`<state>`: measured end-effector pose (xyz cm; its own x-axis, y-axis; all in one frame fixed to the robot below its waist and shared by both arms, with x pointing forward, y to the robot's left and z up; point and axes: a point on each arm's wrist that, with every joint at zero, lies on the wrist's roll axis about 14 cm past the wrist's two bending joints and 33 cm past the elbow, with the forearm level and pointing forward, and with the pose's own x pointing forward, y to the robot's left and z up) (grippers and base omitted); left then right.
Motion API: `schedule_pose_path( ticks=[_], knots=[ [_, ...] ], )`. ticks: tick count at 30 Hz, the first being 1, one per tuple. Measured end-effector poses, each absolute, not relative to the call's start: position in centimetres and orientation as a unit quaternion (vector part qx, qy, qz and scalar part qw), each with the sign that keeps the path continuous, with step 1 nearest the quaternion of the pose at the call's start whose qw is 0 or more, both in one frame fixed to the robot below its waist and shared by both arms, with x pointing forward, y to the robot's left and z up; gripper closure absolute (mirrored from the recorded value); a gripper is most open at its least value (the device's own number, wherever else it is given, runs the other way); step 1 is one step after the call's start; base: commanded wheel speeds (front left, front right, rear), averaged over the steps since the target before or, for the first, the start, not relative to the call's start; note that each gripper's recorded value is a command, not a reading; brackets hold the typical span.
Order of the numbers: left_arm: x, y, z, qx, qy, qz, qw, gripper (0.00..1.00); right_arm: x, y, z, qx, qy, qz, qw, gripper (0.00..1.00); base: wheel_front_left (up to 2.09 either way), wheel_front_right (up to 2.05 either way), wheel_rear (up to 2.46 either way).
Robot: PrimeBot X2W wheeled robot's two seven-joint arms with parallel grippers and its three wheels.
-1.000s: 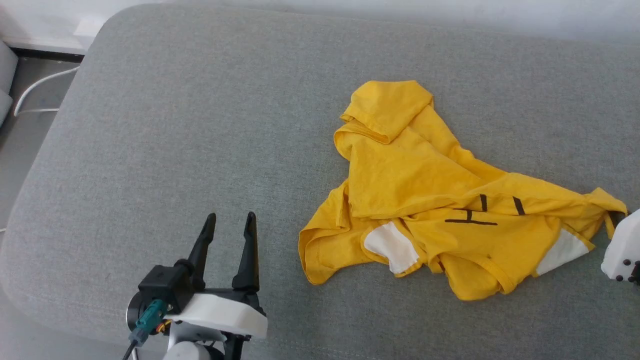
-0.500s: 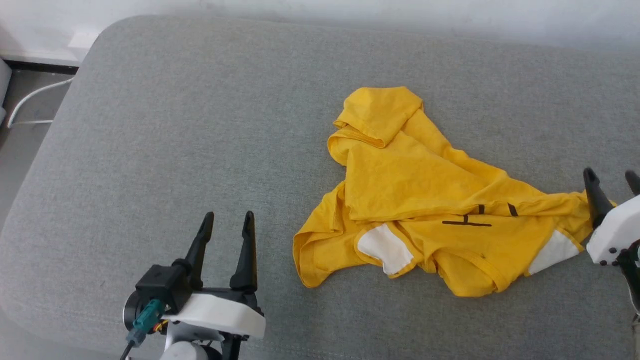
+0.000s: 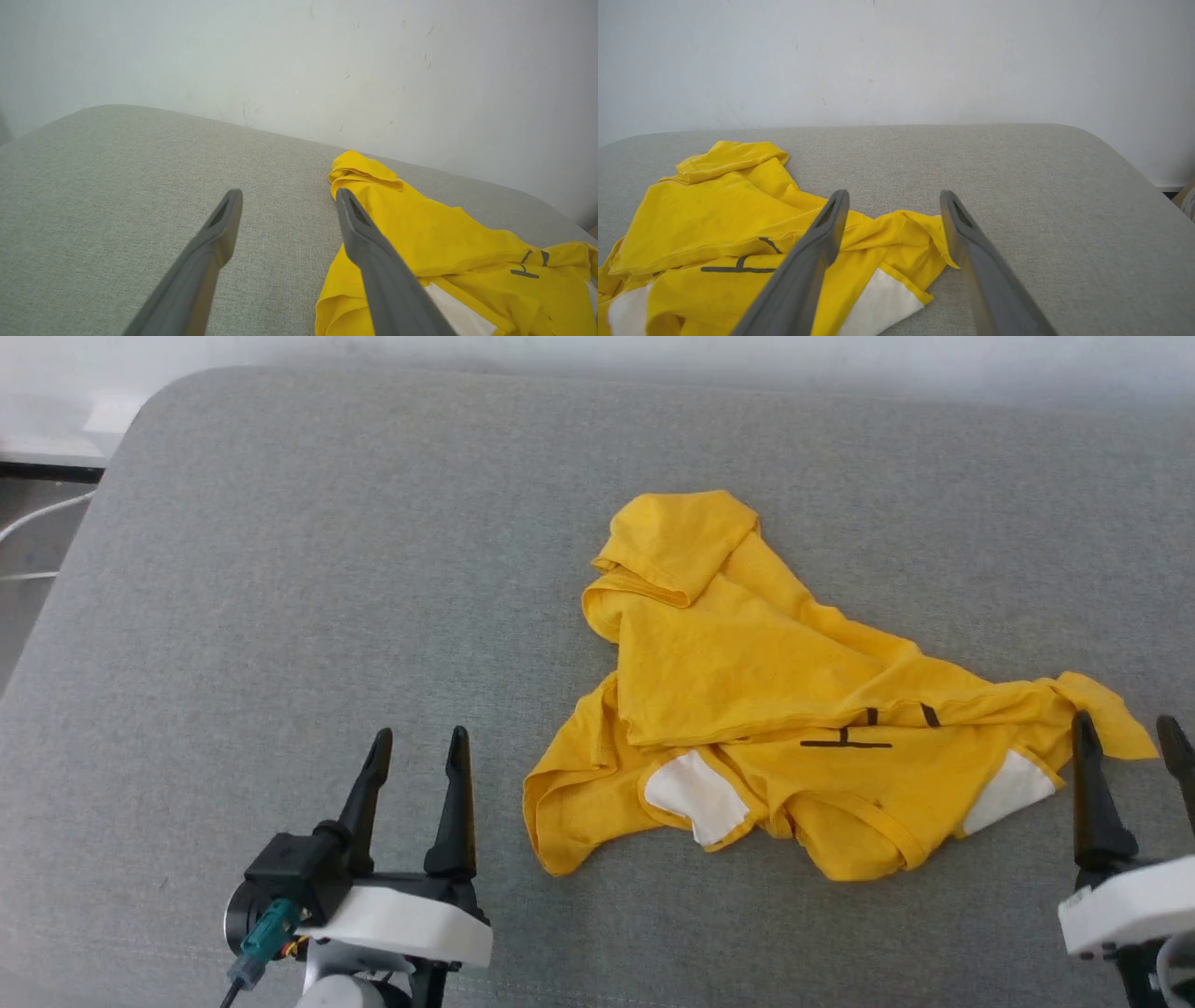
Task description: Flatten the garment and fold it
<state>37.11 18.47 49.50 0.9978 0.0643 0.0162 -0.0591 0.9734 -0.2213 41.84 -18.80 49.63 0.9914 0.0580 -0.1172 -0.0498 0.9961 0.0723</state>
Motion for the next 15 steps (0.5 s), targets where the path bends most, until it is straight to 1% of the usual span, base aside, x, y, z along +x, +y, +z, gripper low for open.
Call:
schedule_pose_path(
  ticks=[4,8,11,15],
  knots=[
    [37.4,18.0,49.4,-0.111,-0.011,0.023,0.993,0.0,40.4,-19.2,49.1,0.048,0.049,0.022,0.997,0.0,0.0,0.0,0.0],
    [37.7,17.4,49.0,-0.101,0.001,0.005,0.995,0.0,39.7,-19.2,48.9,0.056,0.044,0.02,0.997,0.0,0.0,0.0,0.0],
    [37.9,16.6,48.1,-0.085,0.027,-0.016,0.996,0.0,39.5,-19.5,48.9,0.056,0.043,0.016,0.997,0.0,0.0,0.0,0.0],
    [37.9,15.3,46.0,-0.063,0.093,-0.058,0.992,0.0,39.3,-19.8,48.5,0.056,0.047,0.012,0.997,0.0,0.0,0.0,0.0]
  ],
)
